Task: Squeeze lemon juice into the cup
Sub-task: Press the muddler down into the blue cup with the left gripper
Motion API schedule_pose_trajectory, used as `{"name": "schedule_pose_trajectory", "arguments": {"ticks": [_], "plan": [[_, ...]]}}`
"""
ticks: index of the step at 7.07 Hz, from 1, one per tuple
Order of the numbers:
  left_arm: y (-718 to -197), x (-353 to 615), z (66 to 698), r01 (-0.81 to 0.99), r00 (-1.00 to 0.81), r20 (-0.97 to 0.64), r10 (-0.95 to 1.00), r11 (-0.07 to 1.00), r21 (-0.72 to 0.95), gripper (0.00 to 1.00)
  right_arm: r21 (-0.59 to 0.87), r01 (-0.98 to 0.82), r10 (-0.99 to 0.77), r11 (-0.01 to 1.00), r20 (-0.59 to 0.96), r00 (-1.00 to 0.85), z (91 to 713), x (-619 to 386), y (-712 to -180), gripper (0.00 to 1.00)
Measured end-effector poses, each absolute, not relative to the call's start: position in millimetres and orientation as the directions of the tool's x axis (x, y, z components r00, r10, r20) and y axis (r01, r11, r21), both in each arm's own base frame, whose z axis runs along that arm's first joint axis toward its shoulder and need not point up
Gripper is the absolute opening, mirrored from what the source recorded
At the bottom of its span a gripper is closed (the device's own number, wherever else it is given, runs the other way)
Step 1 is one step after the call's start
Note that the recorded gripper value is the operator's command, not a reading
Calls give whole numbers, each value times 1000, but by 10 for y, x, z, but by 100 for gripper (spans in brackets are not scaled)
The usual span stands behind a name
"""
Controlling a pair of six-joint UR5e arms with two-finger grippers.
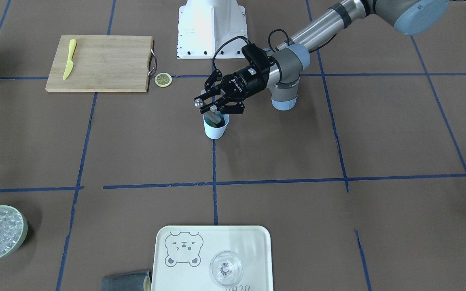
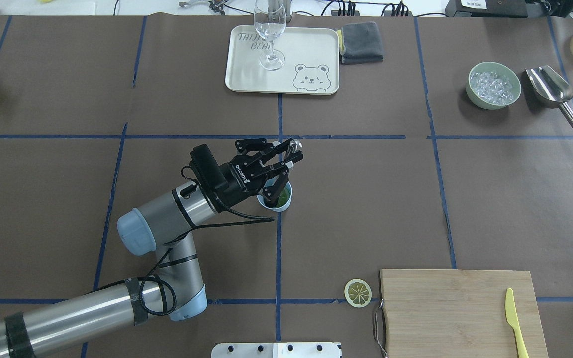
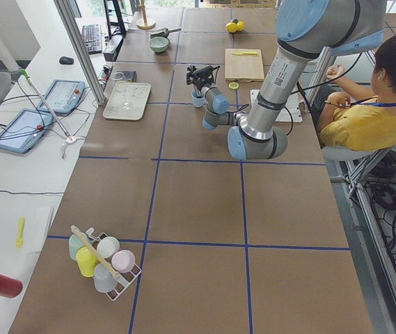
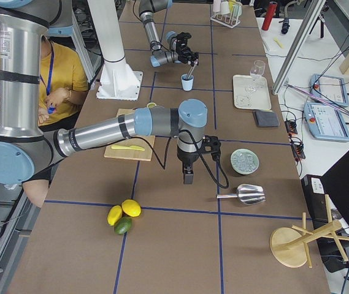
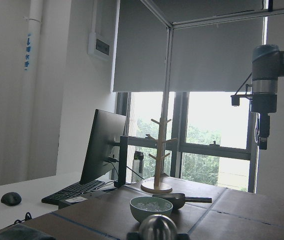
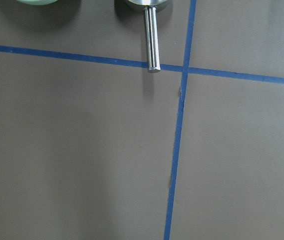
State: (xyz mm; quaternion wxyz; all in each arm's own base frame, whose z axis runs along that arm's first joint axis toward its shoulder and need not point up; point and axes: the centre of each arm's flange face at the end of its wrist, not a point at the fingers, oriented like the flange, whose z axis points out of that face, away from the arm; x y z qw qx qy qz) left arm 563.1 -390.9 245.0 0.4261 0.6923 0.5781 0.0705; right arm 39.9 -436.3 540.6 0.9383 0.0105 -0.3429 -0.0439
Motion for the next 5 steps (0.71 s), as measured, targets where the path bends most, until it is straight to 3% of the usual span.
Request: {"name": "schedule_pose_trajectory", "arguments": {"ticks": [5], "plan": [[-4203, 5291, 1858, 711, 344, -410, 845, 50, 701, 0, 49, 75, -89, 996, 643, 761, 5413, 403, -4358, 100]]}}
